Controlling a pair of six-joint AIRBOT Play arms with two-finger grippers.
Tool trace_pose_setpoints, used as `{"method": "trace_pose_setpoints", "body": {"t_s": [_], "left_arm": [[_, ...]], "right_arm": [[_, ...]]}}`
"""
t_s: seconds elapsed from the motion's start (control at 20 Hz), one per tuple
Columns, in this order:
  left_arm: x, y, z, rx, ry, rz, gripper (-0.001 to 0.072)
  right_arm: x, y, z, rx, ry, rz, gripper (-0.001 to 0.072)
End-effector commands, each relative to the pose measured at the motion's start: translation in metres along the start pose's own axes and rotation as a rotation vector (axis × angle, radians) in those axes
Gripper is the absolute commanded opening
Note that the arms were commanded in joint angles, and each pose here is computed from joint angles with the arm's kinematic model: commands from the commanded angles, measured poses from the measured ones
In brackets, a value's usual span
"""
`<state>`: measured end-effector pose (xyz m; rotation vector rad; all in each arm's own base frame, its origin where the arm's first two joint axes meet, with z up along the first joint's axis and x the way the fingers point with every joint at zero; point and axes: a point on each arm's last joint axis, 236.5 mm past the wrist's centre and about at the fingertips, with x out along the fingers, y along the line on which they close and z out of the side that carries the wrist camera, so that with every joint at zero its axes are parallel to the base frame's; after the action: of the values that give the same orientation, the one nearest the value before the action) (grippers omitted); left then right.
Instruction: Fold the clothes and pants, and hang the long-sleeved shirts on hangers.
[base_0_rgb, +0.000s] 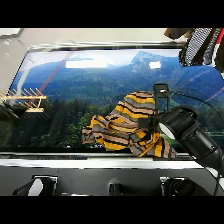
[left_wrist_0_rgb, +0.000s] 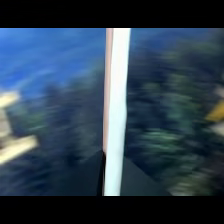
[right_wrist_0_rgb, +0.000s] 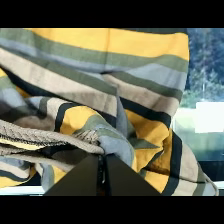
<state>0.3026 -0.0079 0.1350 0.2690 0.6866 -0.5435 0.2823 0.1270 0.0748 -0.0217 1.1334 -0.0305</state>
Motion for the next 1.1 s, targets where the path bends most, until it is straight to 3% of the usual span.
{"method": "trace_pose_setpoints", "body": {"t_s": [0.0,0.15,0.4,0.75,1.05], "left_arm": [[0.007,-0.096,-0.023,0.094,0.007,-0.172,0.0025],[0.006,-0.157,-0.047,0.128,0.024,-0.299,0.0026],[0.002,-0.204,-0.074,0.168,0.032,-0.398,0.0026],[0.001,-0.234,-0.099,0.215,0.090,-0.522,0.0025],[0.011,-0.233,-0.103,0.213,0.097,-0.517,0.0026]], "right_arm": [[0.008,0.000,0.001,0.002,0.006,-0.020,0.0037],[0.011,-0.001,-0.001,0.024,0.020,-0.034,0.0037],[0.009,-0.018,-0.009,0.059,0.052,-0.104,0.0037],[0.009,-0.026,0.005,0.120,-0.013,-0.138,0.0037],[0.009,-0.019,0.010,0.127,-0.035,-0.104,0.0037]]}}
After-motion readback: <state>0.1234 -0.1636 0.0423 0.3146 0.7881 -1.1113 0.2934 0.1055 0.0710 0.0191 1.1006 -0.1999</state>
